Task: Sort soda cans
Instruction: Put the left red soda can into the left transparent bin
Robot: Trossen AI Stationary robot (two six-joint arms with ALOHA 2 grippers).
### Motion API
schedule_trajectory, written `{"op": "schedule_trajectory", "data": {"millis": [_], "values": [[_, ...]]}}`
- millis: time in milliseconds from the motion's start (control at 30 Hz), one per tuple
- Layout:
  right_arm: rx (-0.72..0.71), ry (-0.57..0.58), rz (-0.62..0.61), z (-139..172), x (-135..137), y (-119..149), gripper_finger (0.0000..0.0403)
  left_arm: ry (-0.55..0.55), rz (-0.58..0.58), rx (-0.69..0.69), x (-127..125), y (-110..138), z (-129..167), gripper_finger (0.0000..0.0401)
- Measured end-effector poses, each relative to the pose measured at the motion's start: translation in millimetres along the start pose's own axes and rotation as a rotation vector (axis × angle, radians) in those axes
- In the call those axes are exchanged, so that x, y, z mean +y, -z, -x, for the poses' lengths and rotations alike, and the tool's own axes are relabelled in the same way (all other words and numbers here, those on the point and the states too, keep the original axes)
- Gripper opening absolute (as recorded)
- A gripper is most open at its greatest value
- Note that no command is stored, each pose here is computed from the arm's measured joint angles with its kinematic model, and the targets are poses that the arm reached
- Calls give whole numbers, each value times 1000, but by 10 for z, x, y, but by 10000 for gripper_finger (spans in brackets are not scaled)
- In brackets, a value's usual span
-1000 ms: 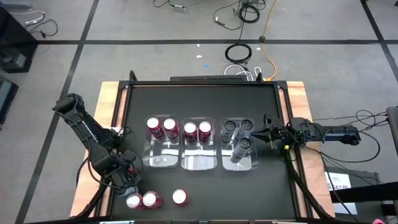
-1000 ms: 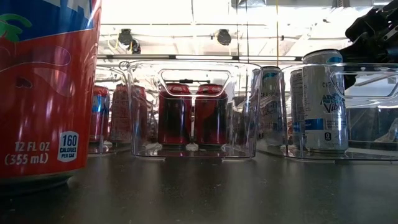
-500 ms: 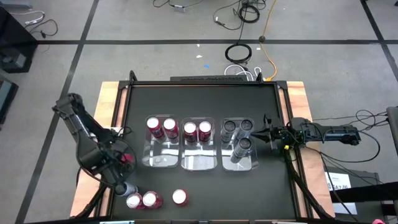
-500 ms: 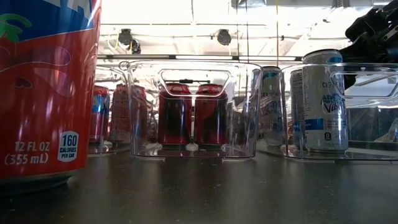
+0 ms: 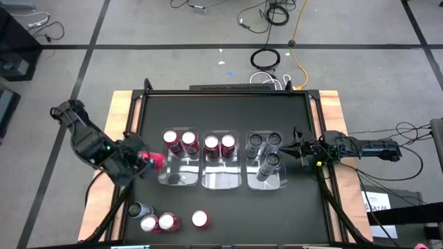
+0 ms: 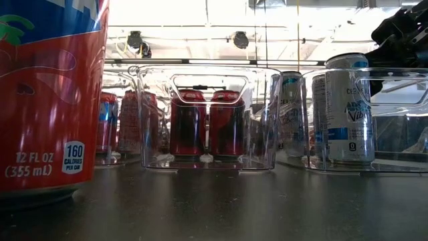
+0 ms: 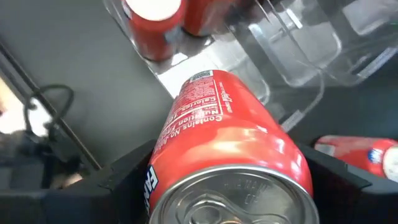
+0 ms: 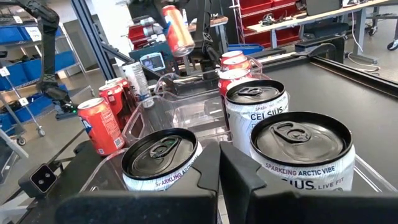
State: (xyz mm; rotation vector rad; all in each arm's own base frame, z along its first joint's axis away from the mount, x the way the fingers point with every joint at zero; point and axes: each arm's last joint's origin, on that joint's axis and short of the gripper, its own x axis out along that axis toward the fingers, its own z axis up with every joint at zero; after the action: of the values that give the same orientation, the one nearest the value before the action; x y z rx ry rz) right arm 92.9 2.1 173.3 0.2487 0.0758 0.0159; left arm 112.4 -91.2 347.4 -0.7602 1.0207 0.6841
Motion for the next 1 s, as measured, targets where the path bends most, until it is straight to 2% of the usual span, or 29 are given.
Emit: {"op": "schedule_trajectory", "data": {"millis": [167, 300, 533, 700, 900, 1000], "values": [[0, 0, 0, 0, 0, 0, 4, -24, -45, -2, 1, -177, -52, 315], [0, 0, 0, 0, 0, 0, 4, -1, -106, 22, -72, -352, -134, 315], [0, 0, 0, 0, 0, 0, 4, 35, -269, 104, -178, -632, -414, 316], [0, 0, 0, 0, 0, 0, 4, -16, -367, 178, -156, -686, -661, 316], [0, 0, 0, 0, 0, 0, 4, -8, -420, 199, -159, -709, -969, 316], [0, 0, 0, 0, 0, 0, 4, -35, -438, 256, -117, -689, -1142, 316]]}}
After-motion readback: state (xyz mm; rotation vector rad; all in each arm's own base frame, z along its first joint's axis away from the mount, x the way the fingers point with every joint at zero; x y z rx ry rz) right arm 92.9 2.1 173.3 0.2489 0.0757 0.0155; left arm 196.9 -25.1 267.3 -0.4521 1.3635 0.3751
